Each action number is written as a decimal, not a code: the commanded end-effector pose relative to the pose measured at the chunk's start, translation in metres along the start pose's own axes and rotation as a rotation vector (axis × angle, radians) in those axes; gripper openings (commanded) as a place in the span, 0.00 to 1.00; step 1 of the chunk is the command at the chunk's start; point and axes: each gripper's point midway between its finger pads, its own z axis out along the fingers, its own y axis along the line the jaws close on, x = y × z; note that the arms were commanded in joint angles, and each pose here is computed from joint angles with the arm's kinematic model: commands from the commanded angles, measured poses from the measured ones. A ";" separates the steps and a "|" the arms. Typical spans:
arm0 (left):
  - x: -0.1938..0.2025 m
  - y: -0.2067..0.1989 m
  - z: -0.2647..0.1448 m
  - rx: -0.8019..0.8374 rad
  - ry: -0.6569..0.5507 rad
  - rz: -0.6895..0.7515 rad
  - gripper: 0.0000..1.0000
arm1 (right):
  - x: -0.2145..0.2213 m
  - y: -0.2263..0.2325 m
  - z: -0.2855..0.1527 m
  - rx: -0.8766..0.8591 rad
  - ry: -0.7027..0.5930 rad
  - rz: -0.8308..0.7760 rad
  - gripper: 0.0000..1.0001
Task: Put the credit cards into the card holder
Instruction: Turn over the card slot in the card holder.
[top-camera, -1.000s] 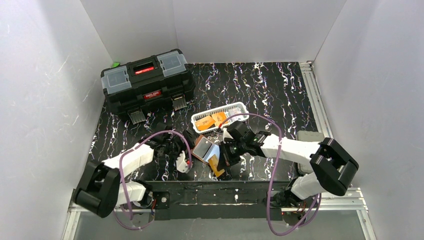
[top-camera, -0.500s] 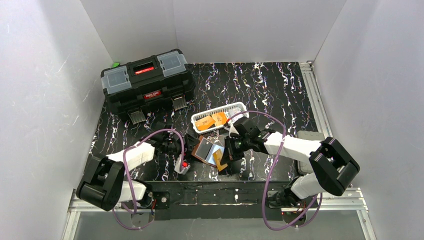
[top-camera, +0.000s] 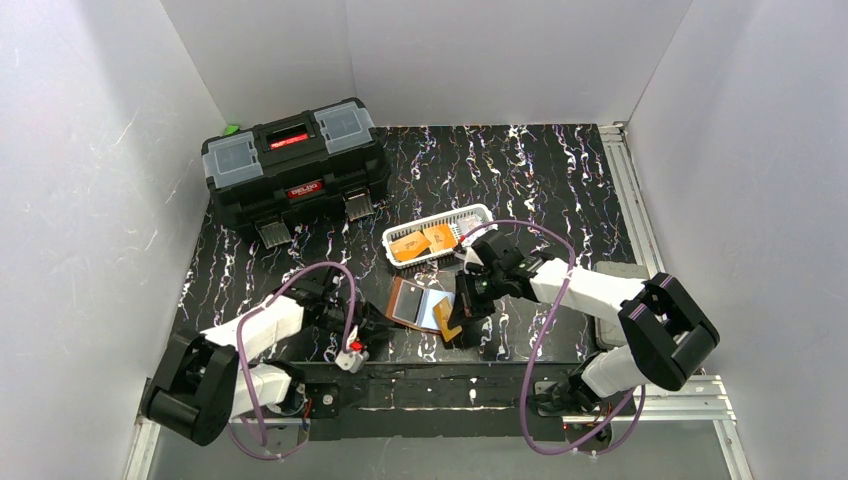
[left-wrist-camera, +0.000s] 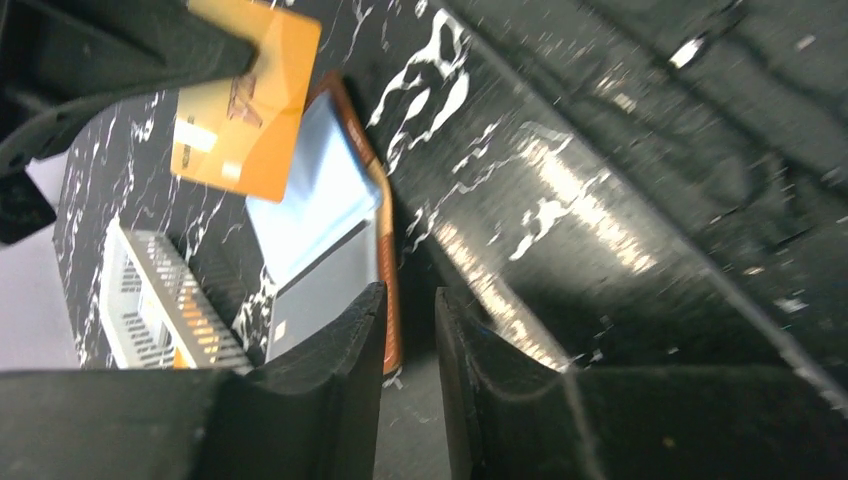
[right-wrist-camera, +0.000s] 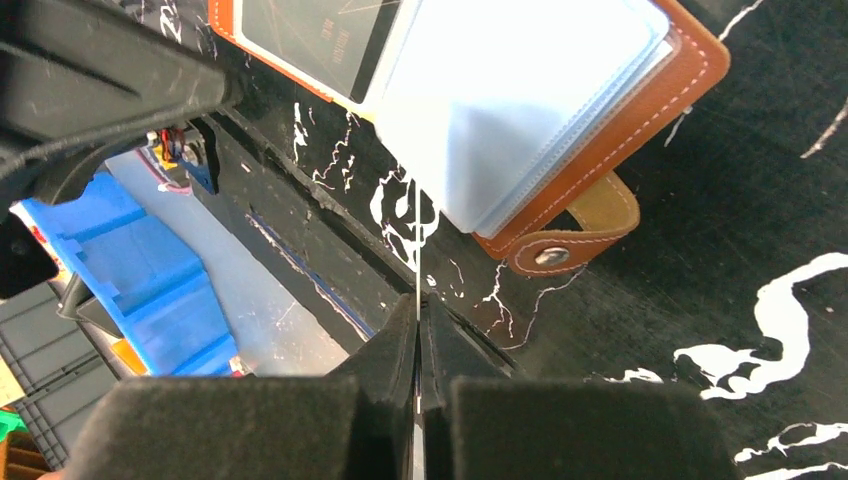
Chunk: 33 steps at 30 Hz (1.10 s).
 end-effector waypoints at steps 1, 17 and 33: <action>-0.042 -0.004 0.007 -0.008 -0.138 0.336 0.21 | -0.004 0.000 -0.009 0.018 -0.002 -0.011 0.01; 0.026 0.045 -0.011 -0.054 0.135 0.347 0.74 | 0.003 -0.021 -0.008 0.060 0.001 0.016 0.01; 0.006 0.041 0.015 -0.063 -0.071 0.425 0.40 | -0.015 -0.029 -0.014 0.069 -0.025 0.023 0.01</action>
